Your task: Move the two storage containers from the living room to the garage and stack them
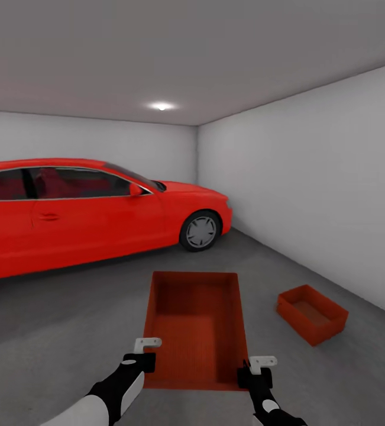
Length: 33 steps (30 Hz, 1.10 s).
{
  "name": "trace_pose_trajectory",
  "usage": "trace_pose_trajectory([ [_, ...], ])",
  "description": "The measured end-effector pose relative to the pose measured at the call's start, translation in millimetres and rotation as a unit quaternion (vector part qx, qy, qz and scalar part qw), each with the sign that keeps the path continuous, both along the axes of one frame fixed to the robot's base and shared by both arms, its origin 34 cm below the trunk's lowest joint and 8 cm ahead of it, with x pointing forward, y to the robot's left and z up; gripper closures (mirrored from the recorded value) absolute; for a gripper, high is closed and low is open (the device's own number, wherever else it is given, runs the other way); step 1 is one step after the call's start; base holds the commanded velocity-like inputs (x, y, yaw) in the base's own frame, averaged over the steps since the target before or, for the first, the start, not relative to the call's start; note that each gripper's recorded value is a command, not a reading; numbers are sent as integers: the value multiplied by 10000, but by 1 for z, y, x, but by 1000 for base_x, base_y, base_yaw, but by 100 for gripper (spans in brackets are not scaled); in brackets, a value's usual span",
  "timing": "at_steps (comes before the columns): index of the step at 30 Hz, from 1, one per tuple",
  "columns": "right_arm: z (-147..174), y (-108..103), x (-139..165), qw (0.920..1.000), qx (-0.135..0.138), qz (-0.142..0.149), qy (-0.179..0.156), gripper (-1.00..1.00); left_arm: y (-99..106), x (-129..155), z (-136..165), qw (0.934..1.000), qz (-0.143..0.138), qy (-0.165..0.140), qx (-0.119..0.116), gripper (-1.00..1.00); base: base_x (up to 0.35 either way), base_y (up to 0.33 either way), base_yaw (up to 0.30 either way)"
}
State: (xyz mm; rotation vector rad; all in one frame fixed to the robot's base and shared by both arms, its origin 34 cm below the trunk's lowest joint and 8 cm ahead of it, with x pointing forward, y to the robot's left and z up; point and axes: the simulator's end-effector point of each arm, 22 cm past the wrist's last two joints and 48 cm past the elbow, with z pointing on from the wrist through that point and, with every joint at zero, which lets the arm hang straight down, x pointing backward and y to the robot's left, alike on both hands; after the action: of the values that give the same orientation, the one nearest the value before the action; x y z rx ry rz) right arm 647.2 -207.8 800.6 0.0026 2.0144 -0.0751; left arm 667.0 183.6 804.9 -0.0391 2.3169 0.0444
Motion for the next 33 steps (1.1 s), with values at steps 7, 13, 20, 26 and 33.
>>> trace_pose_trajectory([
  [7, 1, -1, 0, 10000, -5, 8, -11, 100, 0, 0, 0, 10000, -3, -8, -3, 100, 299, 219, -283],
  [13, 1, 0, 0, 10000, -5, 9, -14, 100, 0, 0, 1, 10000, -3, -9, -4, 100, 299, 219, -283],
  [20, 1, 0, 1, 10000, -6, 13, -14, 100, 0, 0, 0, 10000, -2, -9, -6, 100, 299, 219, -283],
  [26, 1, -1, 1, 10000, -11, 17, -18, 100, -1, 0, 1, 10000, -3, -12, -5, 100, 299, 219, -283],
  [33, 1, -1, 1, 10000, -12, 17, -19, 100, -1, 0, 1, 10000, -4, -12, -5, 100, 299, 216, -283],
])
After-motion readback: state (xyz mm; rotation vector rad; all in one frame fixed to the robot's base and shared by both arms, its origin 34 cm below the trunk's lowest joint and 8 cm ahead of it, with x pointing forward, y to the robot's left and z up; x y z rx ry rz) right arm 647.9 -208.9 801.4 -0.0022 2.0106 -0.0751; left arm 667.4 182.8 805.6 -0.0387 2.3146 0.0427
